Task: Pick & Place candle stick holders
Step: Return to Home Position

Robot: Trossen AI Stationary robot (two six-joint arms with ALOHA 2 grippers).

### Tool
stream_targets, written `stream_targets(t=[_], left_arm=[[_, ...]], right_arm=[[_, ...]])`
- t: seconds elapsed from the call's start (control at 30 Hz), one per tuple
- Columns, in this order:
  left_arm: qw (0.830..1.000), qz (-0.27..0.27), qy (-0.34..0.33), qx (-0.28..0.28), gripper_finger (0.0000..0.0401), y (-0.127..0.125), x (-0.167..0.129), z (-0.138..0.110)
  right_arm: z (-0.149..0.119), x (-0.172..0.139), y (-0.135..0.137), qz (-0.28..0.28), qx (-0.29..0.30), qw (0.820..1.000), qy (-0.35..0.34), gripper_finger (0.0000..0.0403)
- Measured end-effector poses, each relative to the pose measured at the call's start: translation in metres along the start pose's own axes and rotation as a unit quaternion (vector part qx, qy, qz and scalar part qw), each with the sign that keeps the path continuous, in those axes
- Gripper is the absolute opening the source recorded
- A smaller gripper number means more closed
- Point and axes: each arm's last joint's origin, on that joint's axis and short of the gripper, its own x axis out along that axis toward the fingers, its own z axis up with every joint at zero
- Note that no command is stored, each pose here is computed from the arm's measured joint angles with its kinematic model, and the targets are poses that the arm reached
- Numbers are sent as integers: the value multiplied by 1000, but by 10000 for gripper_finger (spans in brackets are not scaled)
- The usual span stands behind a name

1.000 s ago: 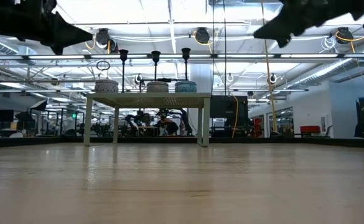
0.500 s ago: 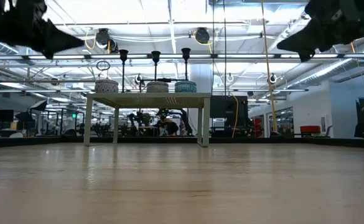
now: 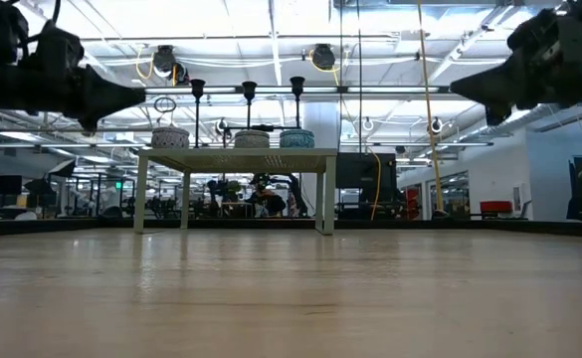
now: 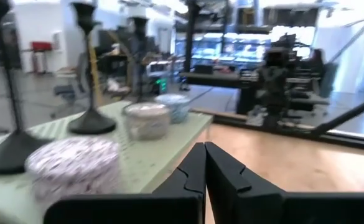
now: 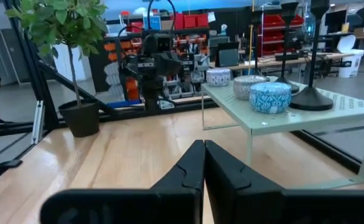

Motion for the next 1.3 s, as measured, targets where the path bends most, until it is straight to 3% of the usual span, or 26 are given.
stream_targets(t=[0.23, 0.43, 0.63, 0.77, 1.07, 1.3], left_arm=[[999, 26, 22, -7, 14, 3, 0, -4], [998, -29, 61, -17, 4, 0, -1, -11], [996, 15, 85, -20, 11, 3, -1, -16], [995, 16, 101, -22, 3, 3, 0, -19], [993, 17, 112, -18, 39, 3, 1, -21], [993, 16, 113, -18, 36, 3, 2, -21]], right_arm=[[-10, -2, -1, 3, 4, 1000, -25, 1], [-11, -2, -1, 0, 5, 1000, -22, 0], [-12, -2, -1, 0, 4, 1000, -18, 3], [-11, -2, -1, -1, 4, 1000, -18, 3], [-12, -2, -1, 0, 4, 1000, -18, 4], [-12, -2, 0, 6, 4, 1000, -17, 4]])
